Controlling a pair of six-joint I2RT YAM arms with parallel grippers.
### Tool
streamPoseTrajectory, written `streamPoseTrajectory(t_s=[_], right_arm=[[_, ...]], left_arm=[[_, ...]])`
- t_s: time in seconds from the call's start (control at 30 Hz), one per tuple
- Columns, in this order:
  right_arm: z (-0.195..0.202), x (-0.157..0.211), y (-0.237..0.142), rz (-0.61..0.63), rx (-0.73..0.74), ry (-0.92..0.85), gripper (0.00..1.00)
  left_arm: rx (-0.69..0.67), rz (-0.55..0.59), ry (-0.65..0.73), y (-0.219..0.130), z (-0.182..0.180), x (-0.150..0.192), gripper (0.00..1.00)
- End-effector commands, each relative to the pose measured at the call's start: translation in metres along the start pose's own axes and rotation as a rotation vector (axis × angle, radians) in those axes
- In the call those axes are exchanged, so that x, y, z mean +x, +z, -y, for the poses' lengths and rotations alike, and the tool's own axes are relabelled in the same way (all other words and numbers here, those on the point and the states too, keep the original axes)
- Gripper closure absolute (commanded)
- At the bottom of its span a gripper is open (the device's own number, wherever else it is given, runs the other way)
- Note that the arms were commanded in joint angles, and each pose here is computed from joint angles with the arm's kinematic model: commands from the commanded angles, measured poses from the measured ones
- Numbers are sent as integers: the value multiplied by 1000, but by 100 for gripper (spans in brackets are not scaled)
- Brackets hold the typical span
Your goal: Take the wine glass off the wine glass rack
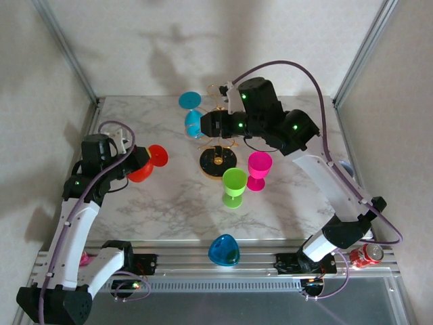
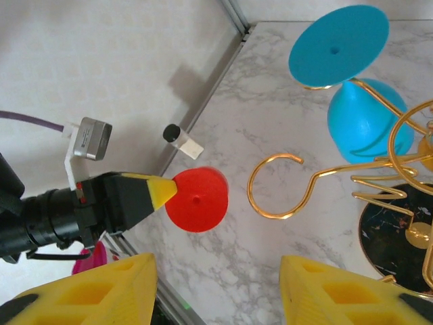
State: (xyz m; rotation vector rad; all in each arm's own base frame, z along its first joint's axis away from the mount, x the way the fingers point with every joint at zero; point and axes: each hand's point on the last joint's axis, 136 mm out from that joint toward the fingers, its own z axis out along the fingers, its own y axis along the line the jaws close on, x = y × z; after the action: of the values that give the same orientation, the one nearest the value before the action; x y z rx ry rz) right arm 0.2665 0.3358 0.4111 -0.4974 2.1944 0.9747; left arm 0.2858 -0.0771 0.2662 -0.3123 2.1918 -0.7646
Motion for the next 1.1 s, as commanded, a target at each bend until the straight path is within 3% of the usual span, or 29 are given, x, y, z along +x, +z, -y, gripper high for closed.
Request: streamPoseTrajectory(t_s=[0.0, 0.17, 0.43, 0.9, 1.07], right_arm=[[-8, 1, -7, 6, 9, -47, 49], [-18, 11, -5, -14, -1, -70, 49], [-27, 19, -3, -29, -26, -84, 49], [-34, 22, -8, -22, -74, -65, 49], [-34, 23, -9, -19, -78, -62, 49]], left_arm=[[-60, 4, 98, -9, -8, 1, 100], [-151, -11, 188, -11, -21, 5, 100], [-226, -52, 378, -1, -11, 22, 100], [-96, -198, 570, 15, 51, 77, 100], [-128, -218, 642, 13, 57, 95, 100]])
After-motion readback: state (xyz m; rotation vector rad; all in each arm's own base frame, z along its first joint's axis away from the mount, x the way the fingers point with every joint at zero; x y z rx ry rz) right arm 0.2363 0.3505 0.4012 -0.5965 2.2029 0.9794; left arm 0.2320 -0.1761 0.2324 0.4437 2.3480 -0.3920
